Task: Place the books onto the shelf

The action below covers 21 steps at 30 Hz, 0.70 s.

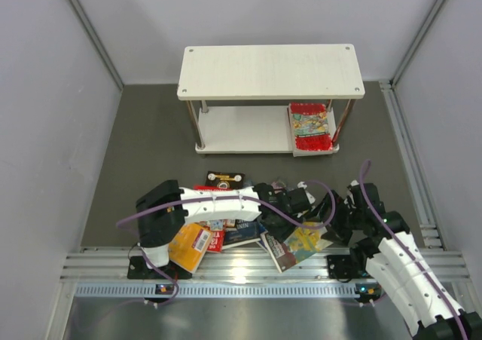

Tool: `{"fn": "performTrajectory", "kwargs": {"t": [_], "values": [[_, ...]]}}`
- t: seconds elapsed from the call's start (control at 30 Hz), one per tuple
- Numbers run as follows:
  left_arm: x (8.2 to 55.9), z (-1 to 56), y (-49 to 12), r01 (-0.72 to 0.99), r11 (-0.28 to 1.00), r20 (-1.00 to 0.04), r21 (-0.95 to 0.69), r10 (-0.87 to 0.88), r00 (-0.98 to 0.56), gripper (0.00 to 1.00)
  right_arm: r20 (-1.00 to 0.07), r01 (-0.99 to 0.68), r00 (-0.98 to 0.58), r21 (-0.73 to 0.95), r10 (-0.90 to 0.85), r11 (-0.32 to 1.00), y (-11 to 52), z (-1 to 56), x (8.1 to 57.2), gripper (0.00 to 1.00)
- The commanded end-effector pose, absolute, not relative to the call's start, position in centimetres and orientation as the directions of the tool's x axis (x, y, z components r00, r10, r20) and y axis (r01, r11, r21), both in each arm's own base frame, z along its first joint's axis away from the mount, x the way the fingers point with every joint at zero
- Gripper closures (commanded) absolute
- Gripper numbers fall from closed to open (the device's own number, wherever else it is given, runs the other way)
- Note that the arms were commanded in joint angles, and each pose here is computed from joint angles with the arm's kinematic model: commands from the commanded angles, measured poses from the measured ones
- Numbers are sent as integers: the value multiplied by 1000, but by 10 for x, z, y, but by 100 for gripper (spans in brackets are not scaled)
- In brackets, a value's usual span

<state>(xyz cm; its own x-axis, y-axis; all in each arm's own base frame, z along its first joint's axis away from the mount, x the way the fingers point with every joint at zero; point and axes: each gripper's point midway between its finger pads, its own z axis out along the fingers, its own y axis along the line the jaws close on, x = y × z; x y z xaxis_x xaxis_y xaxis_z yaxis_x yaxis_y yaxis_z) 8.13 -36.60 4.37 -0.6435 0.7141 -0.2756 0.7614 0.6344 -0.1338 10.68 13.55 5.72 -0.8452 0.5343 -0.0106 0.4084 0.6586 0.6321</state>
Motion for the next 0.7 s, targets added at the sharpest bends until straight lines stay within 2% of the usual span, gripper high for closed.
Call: {"fn": "performTrajectory", "kwargs": {"t": [0.0,0.1,0.2,0.33,0.47,0.67], "values": [[11,-57,-367,727,608,-36,-319,759,-651,100,-29,416,-842,601,539,682,129,40,107,3],[14,-48,-369,721,617,-65,-314,744,-665,100,-33,414,-841,604,541,681,129,43,109,3],[26,-28,-370,707,640,-111,-302,713,-693,100,-99,371,-836,621,539,691,128,66,122,4],[42,10,-372,629,675,-165,-385,621,-766,100,-219,270,-822,663,526,698,130,132,148,4],[64,59,-378,604,666,-263,-437,548,-794,100,-291,211,-807,671,514,711,130,175,161,4],[84,90,-384,643,671,-321,-370,557,-766,100,-345,168,-795,665,499,727,128,201,170,4]]}}
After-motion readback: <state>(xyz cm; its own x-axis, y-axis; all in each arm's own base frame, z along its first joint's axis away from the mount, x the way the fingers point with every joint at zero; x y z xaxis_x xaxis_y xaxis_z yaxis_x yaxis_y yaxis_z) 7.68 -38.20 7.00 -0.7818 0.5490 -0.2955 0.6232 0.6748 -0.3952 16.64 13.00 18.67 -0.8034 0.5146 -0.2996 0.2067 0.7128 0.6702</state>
